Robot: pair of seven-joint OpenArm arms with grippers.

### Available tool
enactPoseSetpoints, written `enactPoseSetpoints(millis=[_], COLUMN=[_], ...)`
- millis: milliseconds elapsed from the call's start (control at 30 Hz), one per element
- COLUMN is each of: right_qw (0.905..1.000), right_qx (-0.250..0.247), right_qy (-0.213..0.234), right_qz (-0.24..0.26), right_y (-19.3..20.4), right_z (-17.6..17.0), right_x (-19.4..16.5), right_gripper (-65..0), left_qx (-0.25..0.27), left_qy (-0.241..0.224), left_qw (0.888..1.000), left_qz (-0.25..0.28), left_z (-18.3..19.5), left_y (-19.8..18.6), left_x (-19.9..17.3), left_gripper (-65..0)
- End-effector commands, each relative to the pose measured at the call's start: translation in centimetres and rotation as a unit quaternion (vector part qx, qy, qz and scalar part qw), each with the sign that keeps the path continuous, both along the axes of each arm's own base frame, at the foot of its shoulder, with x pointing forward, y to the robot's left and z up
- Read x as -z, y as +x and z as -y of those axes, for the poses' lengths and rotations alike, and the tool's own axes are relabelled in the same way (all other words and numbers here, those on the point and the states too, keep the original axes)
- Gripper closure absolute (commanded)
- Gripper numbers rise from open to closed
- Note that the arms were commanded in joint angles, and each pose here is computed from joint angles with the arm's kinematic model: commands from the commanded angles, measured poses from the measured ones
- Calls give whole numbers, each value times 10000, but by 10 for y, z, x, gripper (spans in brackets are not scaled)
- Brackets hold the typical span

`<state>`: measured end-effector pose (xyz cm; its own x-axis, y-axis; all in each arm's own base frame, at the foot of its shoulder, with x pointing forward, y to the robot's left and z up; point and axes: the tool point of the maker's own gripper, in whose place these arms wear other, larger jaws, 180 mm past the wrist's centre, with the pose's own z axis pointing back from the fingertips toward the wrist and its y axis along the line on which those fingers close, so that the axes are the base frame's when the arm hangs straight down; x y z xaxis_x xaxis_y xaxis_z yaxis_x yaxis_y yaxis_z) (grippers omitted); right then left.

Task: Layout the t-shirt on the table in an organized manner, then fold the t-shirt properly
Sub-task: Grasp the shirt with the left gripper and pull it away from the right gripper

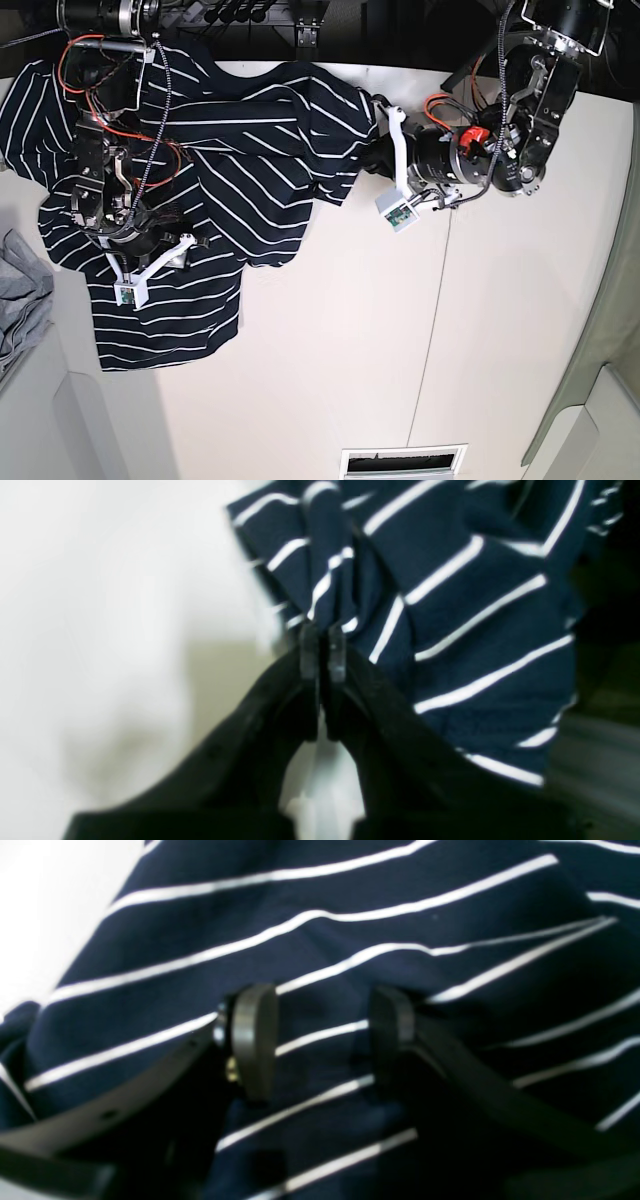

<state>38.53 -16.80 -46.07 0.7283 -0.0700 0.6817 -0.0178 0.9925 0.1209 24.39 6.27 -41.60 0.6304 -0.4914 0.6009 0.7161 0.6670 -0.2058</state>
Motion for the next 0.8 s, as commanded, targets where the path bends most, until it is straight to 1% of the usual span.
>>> enactPoseSetpoints(millis=[0, 67, 167, 300, 367, 467, 533, 633, 700, 733, 767], right_qw=[9997, 9993, 9984, 9977, 9976, 9983, 9987, 9987, 9985, 9986, 9985], right_qx=[104, 139, 202, 304, 331, 353, 387, 456, 455, 419, 359], right_qy=[-192, -332, -533, -596, -602, -435, -299, -53, 81, 114, 169], right_qz=[88, 52, 51, 90, 99, 140, 171, 235, 285, 313, 376], right_y=[7, 5, 3, 3, 3, 4, 5, 7, 9, 10, 12], right_z=[20, 36, 60, 80, 85, 80, 77, 71, 68, 66, 63], right_x=[-8, -8, -11, -17, -19, -20, -20, -22, -25, -27, -30], right_gripper=[-299, -299, -299, -299, -299, -299, -299, -299, -299, -299, -299], left_qx=[-28, -182, -520, -943, -1088, -826, -735, -581, -583, -588, -604], left_qy=[-4, 119, 176, 167, 29, -266, -515, -626, -617, -613, -616], left_qw=[9998, 9993, 9977, 9937, 9927, 9956, 9957, 9962, 9963, 9962, 9961], left_qz=[208, 291, 407, 576, 529, 341, 219, 154, 161, 173, 190], left_z=[-7, -25, -53, -87, -95, -85, -77, -70, -70, -71, -72], left_y=[12, 20, 33, 48, 50, 40, 34, 30, 30, 31, 32], left_x=[-11, -15, -24, -40, -47, -51, -53, -54, -54, -55, -55], left_gripper=[0, 0, 0, 0, 0, 0, 0, -3, -86, -117, -132])
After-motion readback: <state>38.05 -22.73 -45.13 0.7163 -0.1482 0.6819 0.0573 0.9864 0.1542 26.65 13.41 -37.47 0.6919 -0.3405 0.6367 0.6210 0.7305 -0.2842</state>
